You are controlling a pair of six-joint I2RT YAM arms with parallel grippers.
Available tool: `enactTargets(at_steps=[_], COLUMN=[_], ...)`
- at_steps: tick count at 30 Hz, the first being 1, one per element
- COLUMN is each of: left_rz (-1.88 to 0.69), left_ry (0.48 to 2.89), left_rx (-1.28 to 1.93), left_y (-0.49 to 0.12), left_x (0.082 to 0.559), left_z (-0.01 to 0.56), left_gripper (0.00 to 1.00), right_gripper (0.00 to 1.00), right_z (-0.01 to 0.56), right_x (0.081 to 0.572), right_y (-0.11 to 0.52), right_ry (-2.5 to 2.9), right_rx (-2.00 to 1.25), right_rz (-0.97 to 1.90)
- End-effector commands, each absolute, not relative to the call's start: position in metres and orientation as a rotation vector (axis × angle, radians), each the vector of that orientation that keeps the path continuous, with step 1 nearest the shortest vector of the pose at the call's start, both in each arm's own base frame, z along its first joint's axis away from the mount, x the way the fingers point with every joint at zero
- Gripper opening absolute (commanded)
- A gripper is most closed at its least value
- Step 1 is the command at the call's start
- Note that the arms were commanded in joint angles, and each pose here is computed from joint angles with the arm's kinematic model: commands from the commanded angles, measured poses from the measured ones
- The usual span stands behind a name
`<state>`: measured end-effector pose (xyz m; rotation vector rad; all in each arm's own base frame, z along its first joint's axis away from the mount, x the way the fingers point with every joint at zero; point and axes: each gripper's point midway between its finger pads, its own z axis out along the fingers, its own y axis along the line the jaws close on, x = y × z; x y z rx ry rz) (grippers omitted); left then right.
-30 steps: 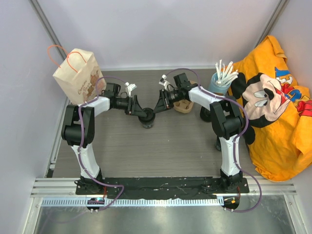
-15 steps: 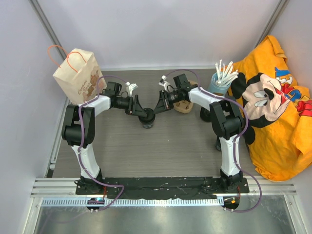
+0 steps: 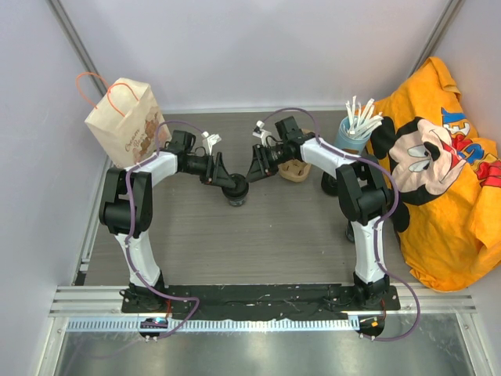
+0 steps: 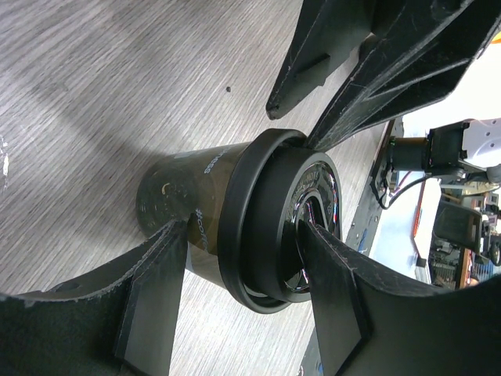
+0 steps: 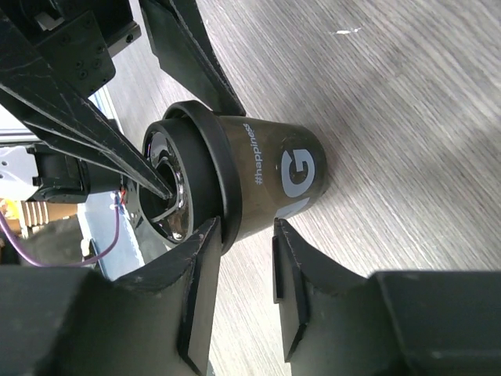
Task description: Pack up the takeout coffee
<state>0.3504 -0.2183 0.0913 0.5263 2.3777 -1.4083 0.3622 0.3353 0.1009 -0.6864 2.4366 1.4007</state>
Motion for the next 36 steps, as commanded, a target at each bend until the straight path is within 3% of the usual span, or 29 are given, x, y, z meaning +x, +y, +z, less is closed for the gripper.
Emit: enactTargets(at_steps=[1, 18, 36], left_rz=[-1.187, -1.183, -1.176], left_ry=[2.56, 2.559, 2.558], left_rx=[0.535, 0.541, 0.545], left_y=[-0.207, -0.207, -0.208], left_x=[0.344, 0.345, 0.346], left_z=[0.035, 0.036, 0.036], left_gripper=[0.46, 0.43, 0.43], right_gripper=[0.41, 0.42, 0.42], right_z=[0.105, 0.157, 0.109], right_x=[0.349, 0.385, 0.371], right_y=[0.355, 0.344, 0.348], right_ry=[2.419, 2.263, 2.368], right_rx=[-0.793, -0.711, -0.707], right_rz=[1.38, 1.519, 1.544])
